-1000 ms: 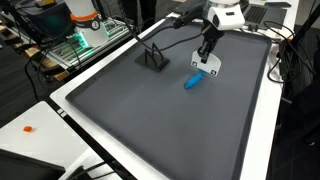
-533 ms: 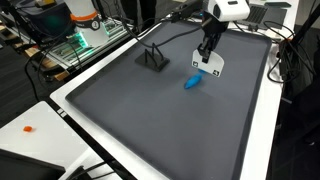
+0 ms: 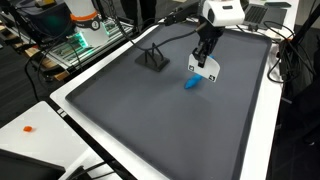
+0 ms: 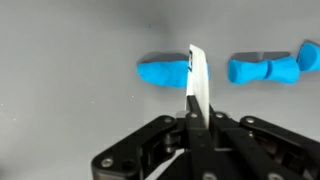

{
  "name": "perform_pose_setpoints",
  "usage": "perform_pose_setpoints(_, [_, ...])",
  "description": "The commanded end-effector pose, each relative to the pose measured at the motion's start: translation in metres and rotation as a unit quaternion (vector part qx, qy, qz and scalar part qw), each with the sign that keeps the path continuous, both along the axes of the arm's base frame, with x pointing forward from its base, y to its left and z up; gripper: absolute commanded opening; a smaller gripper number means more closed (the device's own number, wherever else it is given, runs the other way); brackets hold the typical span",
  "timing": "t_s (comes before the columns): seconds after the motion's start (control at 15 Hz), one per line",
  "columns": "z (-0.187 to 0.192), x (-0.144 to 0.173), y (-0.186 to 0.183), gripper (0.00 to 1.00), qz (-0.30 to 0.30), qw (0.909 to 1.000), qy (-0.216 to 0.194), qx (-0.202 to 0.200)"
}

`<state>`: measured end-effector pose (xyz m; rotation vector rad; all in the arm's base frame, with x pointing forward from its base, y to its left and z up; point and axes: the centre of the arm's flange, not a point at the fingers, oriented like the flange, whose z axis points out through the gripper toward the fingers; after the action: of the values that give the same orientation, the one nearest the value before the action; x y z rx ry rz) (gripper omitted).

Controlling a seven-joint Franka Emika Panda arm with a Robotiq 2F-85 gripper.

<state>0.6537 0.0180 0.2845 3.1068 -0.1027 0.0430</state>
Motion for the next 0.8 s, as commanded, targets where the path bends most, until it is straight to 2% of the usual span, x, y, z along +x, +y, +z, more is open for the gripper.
perform_pose_setpoints(0.0, [-0.012,-0.009,-0.007,0.01,0.002,0.9999,0.012,-0.005])
perform_pose_setpoints(0.73, [-0.048,-0.017,-0.008,0.01,0.001,0.9995,0.033,0.001])
